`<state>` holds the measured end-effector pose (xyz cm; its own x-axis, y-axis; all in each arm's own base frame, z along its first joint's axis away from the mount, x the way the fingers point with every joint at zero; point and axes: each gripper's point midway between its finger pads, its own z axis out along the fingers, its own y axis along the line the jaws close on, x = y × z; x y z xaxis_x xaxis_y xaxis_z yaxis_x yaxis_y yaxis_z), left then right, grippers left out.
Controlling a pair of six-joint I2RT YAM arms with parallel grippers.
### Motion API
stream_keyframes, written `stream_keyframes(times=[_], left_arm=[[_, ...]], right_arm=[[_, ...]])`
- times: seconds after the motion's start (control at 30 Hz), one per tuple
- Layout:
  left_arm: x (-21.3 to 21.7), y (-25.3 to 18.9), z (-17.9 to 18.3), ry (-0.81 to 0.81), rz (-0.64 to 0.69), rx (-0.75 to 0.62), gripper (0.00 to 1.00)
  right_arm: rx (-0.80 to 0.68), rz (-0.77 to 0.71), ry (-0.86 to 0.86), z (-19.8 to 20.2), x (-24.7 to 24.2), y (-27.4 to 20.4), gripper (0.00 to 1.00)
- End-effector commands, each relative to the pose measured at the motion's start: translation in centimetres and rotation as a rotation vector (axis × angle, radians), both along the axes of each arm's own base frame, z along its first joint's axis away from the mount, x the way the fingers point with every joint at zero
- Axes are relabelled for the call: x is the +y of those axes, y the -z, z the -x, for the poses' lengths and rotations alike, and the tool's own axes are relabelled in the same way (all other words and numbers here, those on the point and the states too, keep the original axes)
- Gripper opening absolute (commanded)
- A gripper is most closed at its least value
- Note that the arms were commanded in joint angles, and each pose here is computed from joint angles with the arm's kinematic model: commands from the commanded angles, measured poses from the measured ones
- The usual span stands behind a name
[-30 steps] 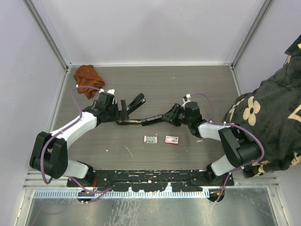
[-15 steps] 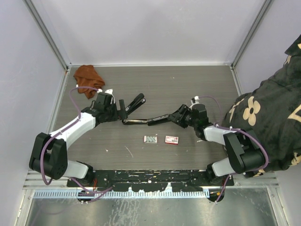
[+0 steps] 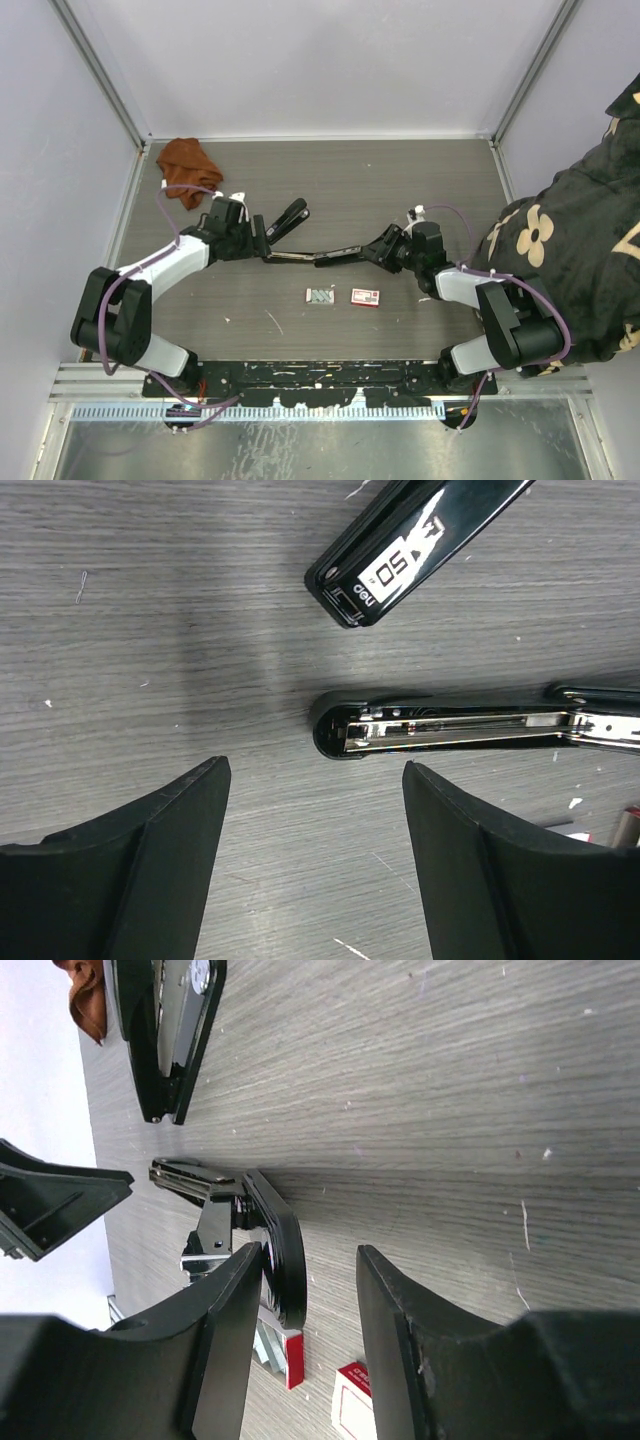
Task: Load the staples into the stapler
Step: Place the stapler at the center of the board.
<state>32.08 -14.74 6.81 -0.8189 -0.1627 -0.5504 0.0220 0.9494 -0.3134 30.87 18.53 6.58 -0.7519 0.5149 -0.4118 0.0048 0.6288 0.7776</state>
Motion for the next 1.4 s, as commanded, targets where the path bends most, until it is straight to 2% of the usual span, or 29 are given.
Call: stream_keyframes(times=[0.0,0.13,0.43,0.8,1.07,1.17,1.37], left_arm=[[-0.6,-0.5,-2.0,0.012,0.018,-0.058,0.69],[-0.5,0.4,-2.4,0.004,0.005,-0.041,0.62],[-0.4,0.8,-3.2,-0.021,0.011,-0.044,0.58],[-1.6,-0.9,-4.0,-0.016,0.176,-0.114,0.55],[-1.2,1.3,-3.9,-0.028,0.164,-0.035,0.49],[-1.2,1.8,-3.8,-0.024,0.163,-0.014,0.43],[-0.8,2.5,-3.6,-0.033,0.136,-0.002,0.40]], right_arm=[[-0.062,-0.019,-0.025,0.1,0.3,-1.5,0.48],[-0.062,-0.019,-0.026,0.2,0.3,-1.6,0.48],[-0.065,-0.017,-0.032,0.3,0.3,-1.7,0.47],[-0.053,-0.012,-0.033,0.5,0.2,-1.3,0.47],[-0.050,-0.010,-0.031,0.5,0.2,-1.2,0.46],[-0.048,-0.009,-0.029,0.5,0.1,-1.2,0.46],[-0.048,-0.007,-0.027,0.5,0.1,-1.2,0.46]])
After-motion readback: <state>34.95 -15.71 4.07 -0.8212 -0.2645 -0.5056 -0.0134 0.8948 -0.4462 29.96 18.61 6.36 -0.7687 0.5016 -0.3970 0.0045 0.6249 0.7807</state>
